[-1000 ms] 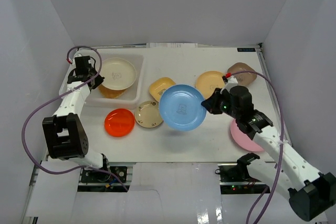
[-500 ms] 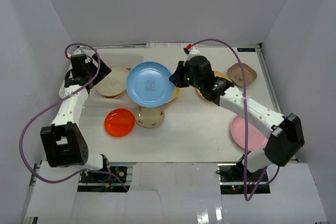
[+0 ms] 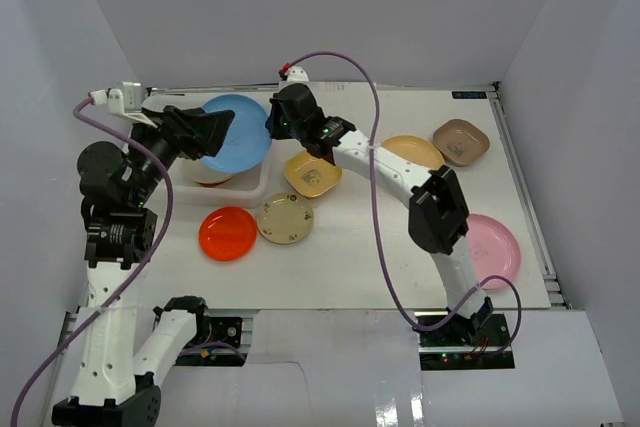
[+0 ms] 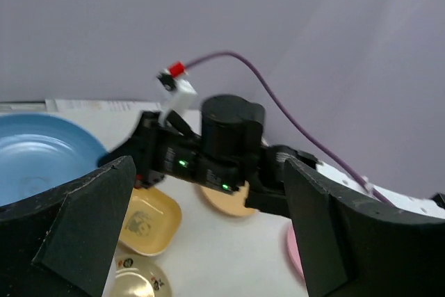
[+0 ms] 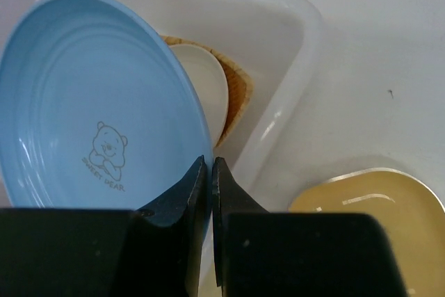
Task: Place the plates into the plastic bin on the countertop
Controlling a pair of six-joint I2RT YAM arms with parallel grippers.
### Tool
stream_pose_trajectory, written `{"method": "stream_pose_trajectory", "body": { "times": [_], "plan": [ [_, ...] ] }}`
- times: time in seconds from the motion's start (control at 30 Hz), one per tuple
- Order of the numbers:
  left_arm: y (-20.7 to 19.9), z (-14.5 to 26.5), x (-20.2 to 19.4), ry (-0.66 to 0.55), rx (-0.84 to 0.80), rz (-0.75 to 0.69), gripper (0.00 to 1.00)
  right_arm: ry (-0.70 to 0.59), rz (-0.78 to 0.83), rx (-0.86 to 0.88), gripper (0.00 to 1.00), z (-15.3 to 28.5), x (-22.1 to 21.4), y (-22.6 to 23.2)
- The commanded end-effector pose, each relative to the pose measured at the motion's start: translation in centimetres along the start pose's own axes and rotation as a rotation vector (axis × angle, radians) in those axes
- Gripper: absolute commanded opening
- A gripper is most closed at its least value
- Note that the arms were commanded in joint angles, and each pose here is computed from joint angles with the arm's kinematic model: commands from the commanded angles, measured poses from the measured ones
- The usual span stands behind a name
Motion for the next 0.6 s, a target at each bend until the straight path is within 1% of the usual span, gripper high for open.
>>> {"method": "stream_pose_trajectory", "body": {
  "times": [0.0, 0.03, 0.1, 0.17, 0.2, 0.33, 0.43, 0.47, 0.53, 0.57],
  "plan": [
    [1.0, -0.9, -4.4, 0.189, -0.005, -0.002, 0.98, -0.09, -0.004, -0.014, 0.08, -2.9, 1.3, 2.2],
    [0.8, -0.9, -4.7, 0.198, 0.001, -0.01, 0.98, -0.126, -0.009, -0.013, 0.08, -3.1, 2.5, 2.9],
    [0.6, -1.0, -5.1, 0.209, -0.006, -0.018, 0.98, -0.11, -0.002, -0.008, 0.08, -5.1, 0.6, 3.1],
    [0.3, -1.2, -5.7, 0.226, -0.022, -0.014, 0.98, -0.146, -0.008, 0.018, 0.08, -5.7, 0.5, 4.1],
    [0.3, -1.1, -6.0, 0.235, -0.022, -0.008, 0.98, -0.143, 0.003, 0.018, 0.08, -6.4, -0.3, 4.2],
    [0.5, -1.3, -6.3, 0.236, -0.015, -0.007, 0.98, -0.187, 0.053, -0.011, 0.08, -6.9, -0.8, 5.0],
    [0.4, -1.3, -6.0, 0.224, -0.008, -0.004, 0.98, -0.192, 0.048, 0.027, 0.33, -6.8, -0.7, 5.8],
    [0.3, -1.2, -5.8, 0.219, -0.01, -0.006, 0.98, -0.203, 0.044, 0.038, 0.47, -6.3, 0.1, 6.1],
    [0.2, -1.2, -5.5, 0.21, -0.009, -0.005, 0.98, -0.214, 0.046, 0.052, 0.55, -5.4, 1.0, 6.5],
    [0.0, -1.1, -5.2, 0.203, -0.008, -0.004, 0.98, -0.243, 0.04, 0.064, 0.57, -3.8, 2.8, 6.8]
  ]
}}
Point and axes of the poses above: each gripper's point midway between its finger pads, its own z axis back along the fingers, its own y axis along the line the jaws close on, x = y × z, the point moved 4 cm from there along z, back along the fingers, and after that the axes turned 2 degrees about z, right-handed, at the moved point
